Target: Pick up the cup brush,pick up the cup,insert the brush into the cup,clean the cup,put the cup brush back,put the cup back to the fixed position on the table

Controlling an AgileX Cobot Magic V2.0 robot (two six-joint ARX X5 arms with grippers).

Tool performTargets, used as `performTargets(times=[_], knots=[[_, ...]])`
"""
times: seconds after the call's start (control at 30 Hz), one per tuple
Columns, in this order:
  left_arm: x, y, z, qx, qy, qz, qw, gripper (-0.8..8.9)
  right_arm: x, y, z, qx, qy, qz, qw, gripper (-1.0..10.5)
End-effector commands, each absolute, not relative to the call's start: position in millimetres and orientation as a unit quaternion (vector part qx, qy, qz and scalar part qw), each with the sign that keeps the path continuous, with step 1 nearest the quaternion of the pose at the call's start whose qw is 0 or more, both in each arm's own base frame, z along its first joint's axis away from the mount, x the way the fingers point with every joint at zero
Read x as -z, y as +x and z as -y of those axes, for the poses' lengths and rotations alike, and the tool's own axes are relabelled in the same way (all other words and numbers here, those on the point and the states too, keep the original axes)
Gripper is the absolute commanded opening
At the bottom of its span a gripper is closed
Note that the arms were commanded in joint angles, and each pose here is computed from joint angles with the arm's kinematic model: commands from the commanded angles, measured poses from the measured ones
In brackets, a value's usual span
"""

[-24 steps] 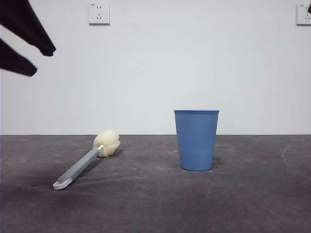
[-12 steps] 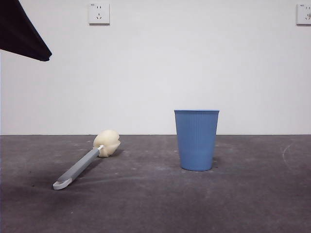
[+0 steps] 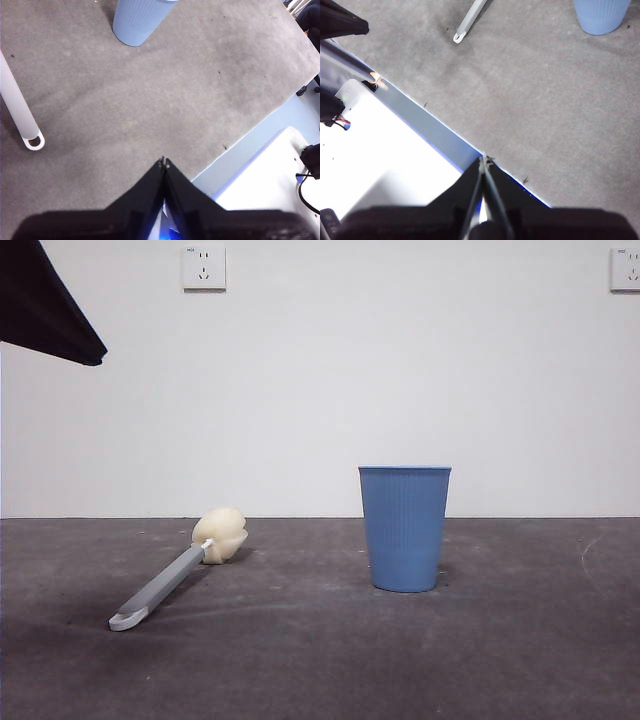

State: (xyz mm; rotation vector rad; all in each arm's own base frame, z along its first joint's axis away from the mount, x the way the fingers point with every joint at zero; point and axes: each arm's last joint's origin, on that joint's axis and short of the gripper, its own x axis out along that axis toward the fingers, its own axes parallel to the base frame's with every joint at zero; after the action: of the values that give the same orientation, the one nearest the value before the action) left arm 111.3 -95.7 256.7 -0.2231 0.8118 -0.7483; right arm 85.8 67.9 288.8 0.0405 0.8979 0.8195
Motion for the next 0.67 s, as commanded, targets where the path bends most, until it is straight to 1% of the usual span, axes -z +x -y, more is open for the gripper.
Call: performTargets(times=[0.03, 0.23, 0.27, 0.33, 0.37, 0.43, 0.5, 0.57, 0.67], knots=[[-257.9, 111.3, 96.1, 0.358, -0.102, -0.379, 0.847, -0.03, -290.0, 85.4, -67.8, -0.387, 0.016, -0.417, 0.822, 0.0], [-257.4, 111.0, 95.9, 0.357, -0.102, -0.381, 0.847, -0.03, -290.0, 85.5, -67.8, -0.387, 0.016, -0.417, 0.822, 0.0], [-257.5, 111.2, 95.9, 0.359, -0.094, -0.377, 0.849, -0.03, -290.0, 85.5, -67.8, -0.387, 0.016, -0.417, 0.822, 0.0], [-258.9, 112.2, 95.4, 0.354, -0.062, -0.352, 0.864, -0.03, -290.0, 85.4, -67.8, -0.387, 0.016, -0.417, 0.822, 0.0], [-262.0, 113.5, 93.6, 0.34, -0.036, -0.321, 0.883, -0.03, -290.0, 85.5, -67.7, -0.387, 0.016, -0.417, 0.822, 0.0], [-271.2, 118.0, 88.9, 0.287, 0.03, -0.239, 0.927, -0.03, -290.0, 85.5, -67.7, -0.387, 0.016, -0.417, 0.822, 0.0], [-283.1, 121.2, 81.6, 0.251, 0.072, -0.161, 0.952, -0.03, -290.0, 85.4, -67.8, -0.387, 0.016, -0.417, 0.822, 0.0], [-292.6, 122.1, 71.9, 0.236, 0.082, -0.111, 0.962, -0.03, -290.0, 85.4, -67.8, -0.387, 0.016, -0.417, 0.822, 0.0], [-302.3, 122.0, 50.1, 0.194, 0.082, -0.052, 0.976, -0.03, -290.0, 85.5, -67.7, -0.387, 0.016, -0.417, 0.822, 0.0]])
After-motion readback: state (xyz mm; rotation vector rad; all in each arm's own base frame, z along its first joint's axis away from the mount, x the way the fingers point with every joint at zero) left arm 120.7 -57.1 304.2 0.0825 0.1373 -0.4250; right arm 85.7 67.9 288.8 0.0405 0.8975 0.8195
